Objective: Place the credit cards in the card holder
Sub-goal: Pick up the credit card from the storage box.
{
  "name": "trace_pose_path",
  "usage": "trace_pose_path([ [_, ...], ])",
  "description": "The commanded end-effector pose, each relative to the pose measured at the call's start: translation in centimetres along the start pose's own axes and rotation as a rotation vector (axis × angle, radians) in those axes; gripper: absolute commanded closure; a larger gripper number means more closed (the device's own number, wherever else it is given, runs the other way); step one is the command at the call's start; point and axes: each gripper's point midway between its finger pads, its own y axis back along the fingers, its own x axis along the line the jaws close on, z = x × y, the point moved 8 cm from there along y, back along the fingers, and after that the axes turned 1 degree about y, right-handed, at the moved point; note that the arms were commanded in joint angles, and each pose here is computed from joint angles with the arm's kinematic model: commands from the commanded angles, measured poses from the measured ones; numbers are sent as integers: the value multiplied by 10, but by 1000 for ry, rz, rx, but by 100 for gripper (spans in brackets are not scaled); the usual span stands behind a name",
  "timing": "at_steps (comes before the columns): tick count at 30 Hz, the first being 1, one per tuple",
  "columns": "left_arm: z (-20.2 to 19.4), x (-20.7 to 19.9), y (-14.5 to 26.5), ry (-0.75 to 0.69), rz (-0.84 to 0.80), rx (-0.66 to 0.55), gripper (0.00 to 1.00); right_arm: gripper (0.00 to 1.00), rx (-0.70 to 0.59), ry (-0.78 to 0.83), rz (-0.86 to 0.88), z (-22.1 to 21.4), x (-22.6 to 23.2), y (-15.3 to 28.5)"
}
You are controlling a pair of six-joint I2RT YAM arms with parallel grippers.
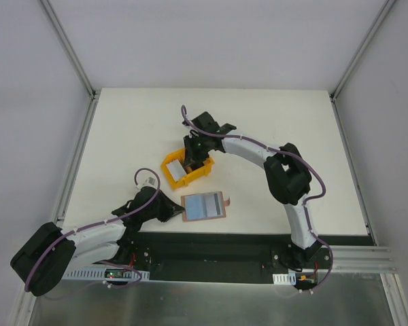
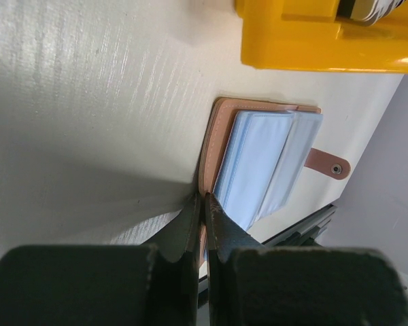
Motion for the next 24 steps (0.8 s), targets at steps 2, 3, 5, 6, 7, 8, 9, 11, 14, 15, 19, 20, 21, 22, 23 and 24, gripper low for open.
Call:
trace_pose_path([
  [2, -1, 18, -1, -17, 78, -2, 100, 88, -106, 66, -10, 22, 24, 38],
  [3, -1, 18, -1, -17, 78, -2, 100, 91, -111, 73, -26, 22, 23, 40],
  [5, -1, 18, -1, -17, 77, -2, 100, 95, -126, 84, -59, 24, 21, 43],
  [6, -1, 18, -1, -18, 77, -3, 100, 99, -132, 91, -73, 24, 21, 45],
  [7, -1, 17, -1, -17, 75, -2, 100, 100, -142, 98, -83, 26, 21, 46],
  [8, -1, 17, -1, -17, 74, -3, 100, 100, -152, 105, -101, 27, 20, 48],
  [9, -1, 18, -1, -17, 79, 0, 100, 100, -162, 110, -114, 29, 20, 50],
  [11, -2, 18, -1, -17, 77, 1, 100, 100, -189, 126, -147, 32, 19, 57],
  [14, -2, 18, 0, -17, 74, 1, 100, 100, -251, 147, -168, 35, 22, 74],
  [15, -1, 18, 0, -18, 75, 0, 100, 100, -272, 148, -167, 36, 24, 81],
  [19, -2, 20, 0, -23, 75, 3, 100, 100, -373, 138, -111, 31, 34, 116],
  [20, -2, 20, 0, -24, 76, 6, 100, 100, -391, 130, -98, 26, 34, 122],
  [21, -3, 21, 0, -27, 79, 8, 100, 99, -398, 114, -82, 23, 34, 126],
  [22, -3, 21, 0, -29, 80, 9, 100, 100, -399, 101, -61, 18, 35, 130],
  [23, -3, 21, 0, -32, 80, 10, 100, 100, -399, 91, -40, 11, 37, 134],
  [24, -3, 21, 0, -36, 81, 14, 100, 100, -402, 76, -23, 4, 37, 136],
])
